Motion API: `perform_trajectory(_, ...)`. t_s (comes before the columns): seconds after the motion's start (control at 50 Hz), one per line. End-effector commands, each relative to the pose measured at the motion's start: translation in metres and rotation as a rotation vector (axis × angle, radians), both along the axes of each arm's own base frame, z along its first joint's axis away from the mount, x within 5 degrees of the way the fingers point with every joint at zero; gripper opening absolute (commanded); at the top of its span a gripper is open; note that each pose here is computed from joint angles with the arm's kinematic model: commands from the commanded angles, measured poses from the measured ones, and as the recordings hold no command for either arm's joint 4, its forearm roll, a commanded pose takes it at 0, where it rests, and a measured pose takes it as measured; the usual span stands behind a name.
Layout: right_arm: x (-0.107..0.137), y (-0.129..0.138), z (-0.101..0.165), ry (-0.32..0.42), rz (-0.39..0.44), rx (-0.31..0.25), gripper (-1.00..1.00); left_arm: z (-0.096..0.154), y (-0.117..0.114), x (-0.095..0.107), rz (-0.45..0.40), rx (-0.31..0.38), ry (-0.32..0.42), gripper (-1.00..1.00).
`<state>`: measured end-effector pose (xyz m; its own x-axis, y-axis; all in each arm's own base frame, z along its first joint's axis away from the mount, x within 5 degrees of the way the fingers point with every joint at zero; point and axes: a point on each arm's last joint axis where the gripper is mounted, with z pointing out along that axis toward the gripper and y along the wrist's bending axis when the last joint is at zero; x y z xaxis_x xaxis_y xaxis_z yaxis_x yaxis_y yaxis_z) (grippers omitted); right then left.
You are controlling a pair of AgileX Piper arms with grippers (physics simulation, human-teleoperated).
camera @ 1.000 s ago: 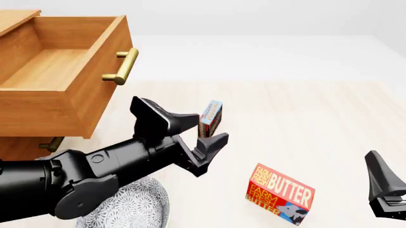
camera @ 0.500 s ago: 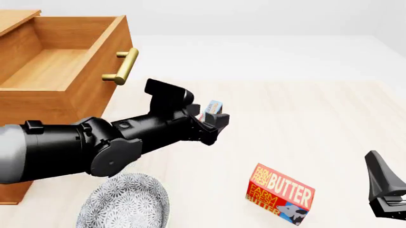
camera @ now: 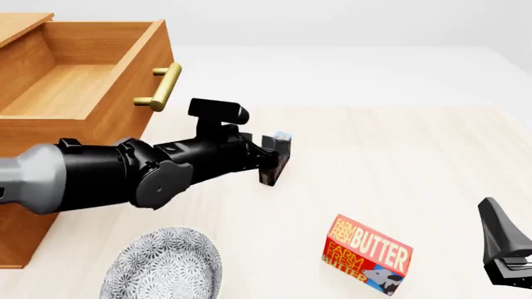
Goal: Put the chocolate pudding in the top drawer of the cabinet and close it.
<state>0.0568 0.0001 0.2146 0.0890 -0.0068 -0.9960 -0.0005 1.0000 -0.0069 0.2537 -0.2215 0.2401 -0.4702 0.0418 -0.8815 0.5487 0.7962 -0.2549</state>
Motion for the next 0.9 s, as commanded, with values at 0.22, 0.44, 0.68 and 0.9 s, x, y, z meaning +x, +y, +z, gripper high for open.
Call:
perform_trajectory(0.22,0.000,0.000,0.000,0.000,0.000,0.000,1.00,-0.014,-0.001,0.020,0.042,0.027,0.055,1.00)
perform_trajectory(0.44,0.000,0.000,0.000,0.000,0.000,0.000,1.00,-0.019,0.003,0.031,0.065,0.051,0.070,1.00)
perform_trajectory(0.68,0.000,0.000,0.000,0.000,0.000,0.000,1.00,-0.031,-0.001,0.039,0.072,0.051,0.080,1.00)
perform_trajectory(0.9,0.000,0.000,0.000,0.000,0.000,0.000,1.00,-0.038,0.004,0.046,0.092,0.065,0.091,1.00)
